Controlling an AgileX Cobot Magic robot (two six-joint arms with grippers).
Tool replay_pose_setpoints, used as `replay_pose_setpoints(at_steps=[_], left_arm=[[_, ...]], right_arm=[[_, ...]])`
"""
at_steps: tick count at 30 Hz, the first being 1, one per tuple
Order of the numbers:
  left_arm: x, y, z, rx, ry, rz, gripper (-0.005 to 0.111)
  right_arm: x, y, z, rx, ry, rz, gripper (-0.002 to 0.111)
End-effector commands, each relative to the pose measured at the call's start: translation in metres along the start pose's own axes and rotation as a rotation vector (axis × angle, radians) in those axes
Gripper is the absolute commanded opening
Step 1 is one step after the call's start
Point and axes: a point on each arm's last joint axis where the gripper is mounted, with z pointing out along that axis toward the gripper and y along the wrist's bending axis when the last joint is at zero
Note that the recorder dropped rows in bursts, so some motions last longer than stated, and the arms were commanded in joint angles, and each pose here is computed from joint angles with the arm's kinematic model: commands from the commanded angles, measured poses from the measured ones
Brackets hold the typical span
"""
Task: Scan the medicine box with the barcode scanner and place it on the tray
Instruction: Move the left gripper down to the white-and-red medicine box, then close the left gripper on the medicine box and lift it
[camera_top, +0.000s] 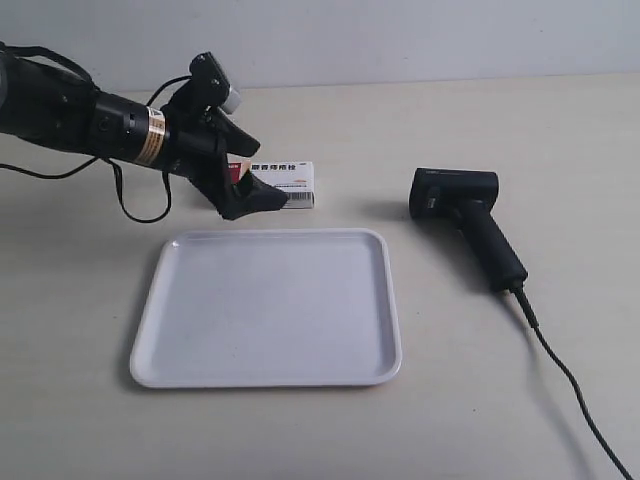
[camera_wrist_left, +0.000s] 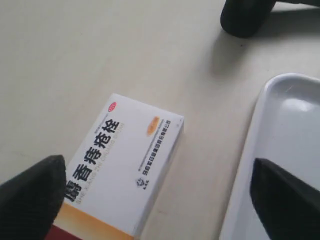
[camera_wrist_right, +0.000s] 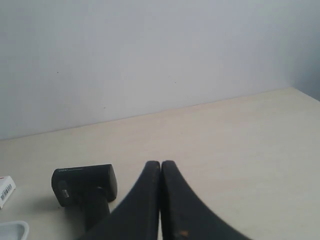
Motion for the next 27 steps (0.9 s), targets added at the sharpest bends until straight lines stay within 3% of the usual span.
replay_pose_setpoints(at_steps=[1,9,16,19,25,26,27], left_arm=[[0.003,0.007,0.010,-0.019,-0.018,-0.012,0.105],[0.018,0.023,0.039,-0.008,-0.002,-0.035,0.104],[0.021,0.023,0.044,0.030,0.019,-0.026,0.098],[0.021,0.023,0.044,0.030,0.019,-0.022,0.077],[0.019,0.021,0.043,0.050,0.006,-0.021,0.007],[0.015,0.021,0.040,0.056,-0.005,-0.006,0.000],[0.010,0.020,0.037,0.067,-0.022,0.002,0.001]], right_arm=[[-0.003,0.000,0.000,0.000,-0.044,-0.010,0.000],[-0.003,0.000,0.000,-0.001,-0.049,-0.010,0.000],[-0.005,0.000,-0.001,-0.003,-0.064,-0.010,0.000],[-0.006,0.000,-0.001,-0.004,-0.073,-0.010,0.000],[-0.006,0.000,-0.001,-0.004,-0.073,-0.010,0.000],[-0.006,0.000,-0.001,-0.004,-0.073,-0.010,0.000],[-0.006,0.000,-0.001,-0.004,-0.073,-0.010,0.000]])
